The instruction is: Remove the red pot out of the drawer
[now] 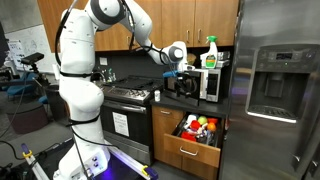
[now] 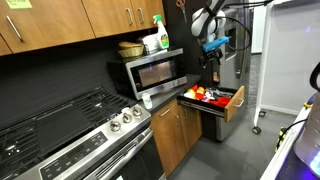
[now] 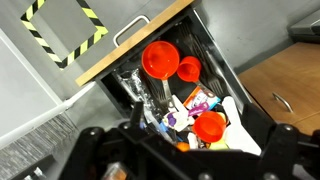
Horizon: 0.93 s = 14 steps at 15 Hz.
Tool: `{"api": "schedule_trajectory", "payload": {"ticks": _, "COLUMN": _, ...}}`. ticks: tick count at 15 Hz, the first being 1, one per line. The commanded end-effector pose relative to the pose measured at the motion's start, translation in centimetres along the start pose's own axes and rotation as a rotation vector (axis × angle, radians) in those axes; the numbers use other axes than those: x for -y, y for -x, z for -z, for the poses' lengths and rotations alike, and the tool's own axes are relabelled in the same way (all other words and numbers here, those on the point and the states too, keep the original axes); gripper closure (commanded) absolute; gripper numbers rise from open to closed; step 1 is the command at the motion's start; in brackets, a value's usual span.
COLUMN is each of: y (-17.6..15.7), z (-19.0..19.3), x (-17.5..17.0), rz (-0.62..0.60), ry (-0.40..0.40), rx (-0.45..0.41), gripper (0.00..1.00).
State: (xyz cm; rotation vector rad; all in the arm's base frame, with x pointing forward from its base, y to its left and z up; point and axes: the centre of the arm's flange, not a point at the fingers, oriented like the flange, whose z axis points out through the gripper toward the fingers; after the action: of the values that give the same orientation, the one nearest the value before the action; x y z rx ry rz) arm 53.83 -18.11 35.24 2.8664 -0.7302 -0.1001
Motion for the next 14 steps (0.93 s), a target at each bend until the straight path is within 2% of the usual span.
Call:
{"api": "schedule_trajectory", "payload": {"ticks": 1, "y": -1.5, "z": 0.6, "x": -2.9, "rz": 0.022, "ry": 0.001, "rx": 0.013, "gripper": 0.0}}
{"api": "schedule_trajectory", "payload": {"ticks": 4, "y": -2.1, "z": 0.3, "x": -3.7, "rz": 0.05, "ry": -0.011, "rx": 0.021, "gripper": 0.0}}
{"api": "schedule_trajectory", "payload": {"ticks": 9, "y": -2.8, "z": -1.5, "x": -2.9, "rz": 0.087, "ry": -0.043, "rx": 0.046, "gripper": 0.0}}
{"api": "schedule_trajectory", "payload": {"ticks": 10, "y": -1.6, "z": -3.3, "x": -0.3, "rz": 0.086, "ry": -0.047, "rx": 0.052, "gripper": 0.0}}
{"api": "schedule_trajectory", "payload": {"ticks": 14, "y": -1.6, "z": -5.8, "x": 1.8, "rz": 0.099, "ry": -0.05, "rx": 0.085, "gripper": 0.0}}
